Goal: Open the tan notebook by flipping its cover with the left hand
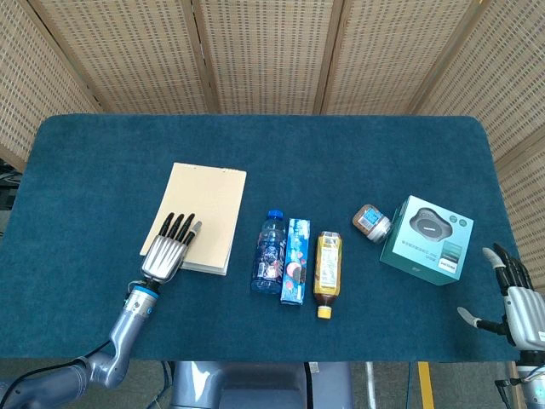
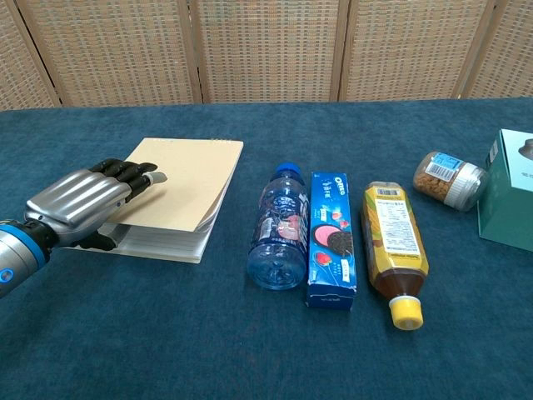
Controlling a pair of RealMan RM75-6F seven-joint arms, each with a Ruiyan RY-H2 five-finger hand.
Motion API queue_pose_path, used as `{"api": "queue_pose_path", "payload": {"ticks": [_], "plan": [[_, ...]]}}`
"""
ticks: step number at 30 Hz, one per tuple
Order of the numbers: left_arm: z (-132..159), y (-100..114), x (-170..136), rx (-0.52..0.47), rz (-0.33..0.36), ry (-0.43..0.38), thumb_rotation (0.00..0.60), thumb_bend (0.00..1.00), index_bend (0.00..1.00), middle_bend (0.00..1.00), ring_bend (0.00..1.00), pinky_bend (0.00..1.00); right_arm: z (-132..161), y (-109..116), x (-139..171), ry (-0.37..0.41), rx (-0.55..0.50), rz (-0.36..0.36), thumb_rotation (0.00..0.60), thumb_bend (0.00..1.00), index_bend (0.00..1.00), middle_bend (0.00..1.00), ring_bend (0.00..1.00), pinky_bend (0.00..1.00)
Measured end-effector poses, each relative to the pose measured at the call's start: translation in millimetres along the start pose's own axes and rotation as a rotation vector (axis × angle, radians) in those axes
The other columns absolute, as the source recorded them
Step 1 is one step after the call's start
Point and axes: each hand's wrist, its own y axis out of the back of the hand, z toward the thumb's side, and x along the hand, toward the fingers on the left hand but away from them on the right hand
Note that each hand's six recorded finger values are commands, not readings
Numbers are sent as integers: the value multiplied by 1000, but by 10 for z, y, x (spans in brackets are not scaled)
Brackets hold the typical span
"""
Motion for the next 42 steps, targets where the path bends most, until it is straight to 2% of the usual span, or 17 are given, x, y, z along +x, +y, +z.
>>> {"api": "queue_pose_path", "payload": {"ticks": [13,21,25,28,32,34,36,39,42], "plan": [[-54,72,138,-11,-1,34,600,624,0,0,0,0,4,-2,-2,1,-8,-2,600,53,12,0,0,0],[-106,82,221,-45,-42,65,600,621,0,0,0,0,5,1,-4,1,-13,-1,600,53,12,0,0,0],[-109,135,281,-35,-36,69,600,624,1,0,0,0,5,-5,-3,0,-17,0,600,53,13,0,0,0],[-115,186,327,-35,-23,74,600,627,37,0,0,0,4,-2,-5,-1,-23,-1,600,53,13,0,0,0],[-135,240,405,-39,-12,89,600,632,192,0,0,0,2,1,-9,-1,-27,-4,600,53,13,0,0,0],[-141,250,430,-38,-9,94,600,636,313,0,0,0,3,1,-8,-1,-29,-4,600,53,12,0,0,0],[-147,255,454,-33,-6,99,600,641,501,0,0,0,1,1,-8,-1,-28,-4,600,53,12,0,0,0],[-153,261,472,-26,3,106,600,647,694,0,0,0,1,2,-10,-1,-31,-5,600,53,12,0,0,0],[-160,258,476,-24,10,110,600,657,777,0,0,0,-1,3,-10,-2,-33,-5,600,53,13,0,0,0]]}}
